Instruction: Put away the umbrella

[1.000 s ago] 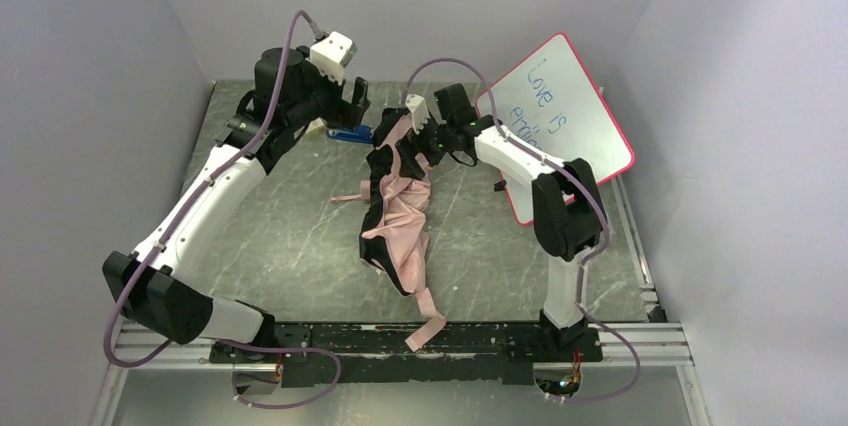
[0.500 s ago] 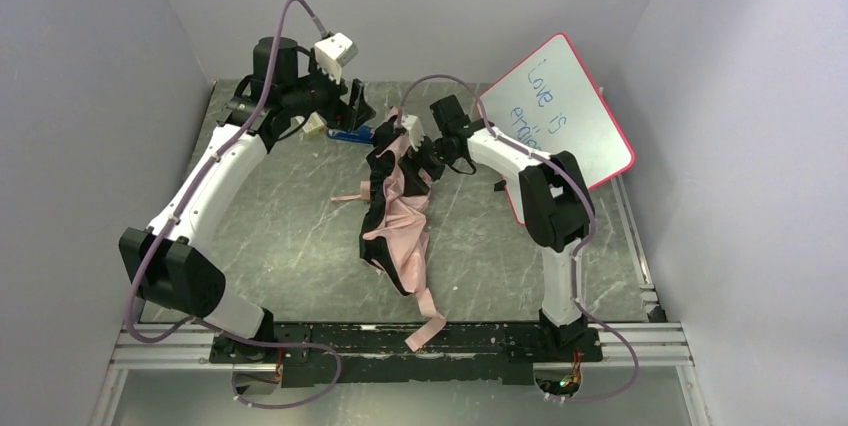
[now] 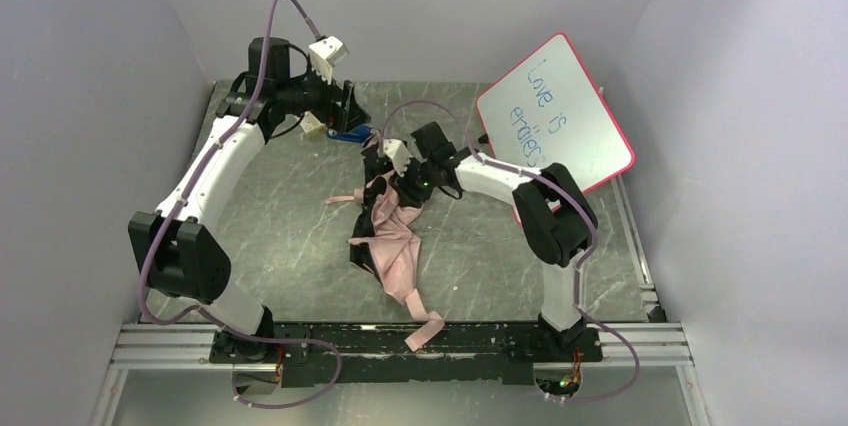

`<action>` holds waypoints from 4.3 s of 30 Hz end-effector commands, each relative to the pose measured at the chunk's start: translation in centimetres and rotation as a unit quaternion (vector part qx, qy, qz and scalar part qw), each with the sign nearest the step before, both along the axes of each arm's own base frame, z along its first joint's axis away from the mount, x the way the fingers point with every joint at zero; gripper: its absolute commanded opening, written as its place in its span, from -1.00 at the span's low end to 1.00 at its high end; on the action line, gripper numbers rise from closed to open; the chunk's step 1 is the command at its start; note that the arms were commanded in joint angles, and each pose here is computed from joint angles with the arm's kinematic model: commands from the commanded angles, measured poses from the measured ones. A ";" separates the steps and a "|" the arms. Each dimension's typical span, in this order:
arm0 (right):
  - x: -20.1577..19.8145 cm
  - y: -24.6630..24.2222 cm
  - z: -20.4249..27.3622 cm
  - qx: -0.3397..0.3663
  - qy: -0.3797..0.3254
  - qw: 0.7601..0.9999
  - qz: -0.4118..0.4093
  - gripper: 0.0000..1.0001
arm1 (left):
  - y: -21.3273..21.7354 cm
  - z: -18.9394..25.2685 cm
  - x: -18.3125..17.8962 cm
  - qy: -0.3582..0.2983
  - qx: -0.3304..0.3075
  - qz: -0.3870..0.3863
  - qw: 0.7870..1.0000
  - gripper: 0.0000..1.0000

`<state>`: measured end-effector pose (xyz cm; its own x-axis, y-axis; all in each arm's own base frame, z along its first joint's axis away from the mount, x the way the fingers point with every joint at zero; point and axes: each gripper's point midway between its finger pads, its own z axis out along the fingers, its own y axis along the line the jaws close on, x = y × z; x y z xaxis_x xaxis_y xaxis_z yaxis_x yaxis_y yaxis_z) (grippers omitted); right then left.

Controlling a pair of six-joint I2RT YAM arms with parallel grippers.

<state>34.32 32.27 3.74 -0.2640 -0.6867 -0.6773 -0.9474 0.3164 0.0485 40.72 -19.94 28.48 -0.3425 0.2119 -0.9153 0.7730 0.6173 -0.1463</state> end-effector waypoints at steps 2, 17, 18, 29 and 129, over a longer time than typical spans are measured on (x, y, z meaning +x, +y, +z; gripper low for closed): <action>-2.2 0.4 -2.2 -0.050 -0.052 0.997 -0.006 -0.44 | 1.6 -0.1 0.0 -0.010 -0.006 -0.009 1.000 0.93; -5.2 -0.4 -1.0 -0.107 -0.298 0.947 -0.062 -0.70 | 3.8 -1.2 -0.7 -0.024 -0.014 -0.056 0.998 0.81; -5.5 -0.2 -1.0 -0.118 -0.317 0.939 -0.056 -0.70 | 3.6 -1.4 -1.0 -0.027 -0.015 -0.072 0.997 0.81; -6.4 0.0 -1.5 -0.225 -0.448 0.865 -0.008 -0.72 | 3.2 -0.2 -4.1 -0.145 0.035 -0.181 0.972 0.81; -6.4 -4.2 13.7 0.257 0.062 0.954 -0.145 0.94 | -1.4 -22.4 -11.2 -0.195 0.253 -0.166 0.933 -0.63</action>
<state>28.53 25.73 15.62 -0.4838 -0.1378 -0.8643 -0.6826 0.6774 0.2741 27.79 -20.89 4.91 0.0840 0.6696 -0.7379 0.9281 0.2170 0.3025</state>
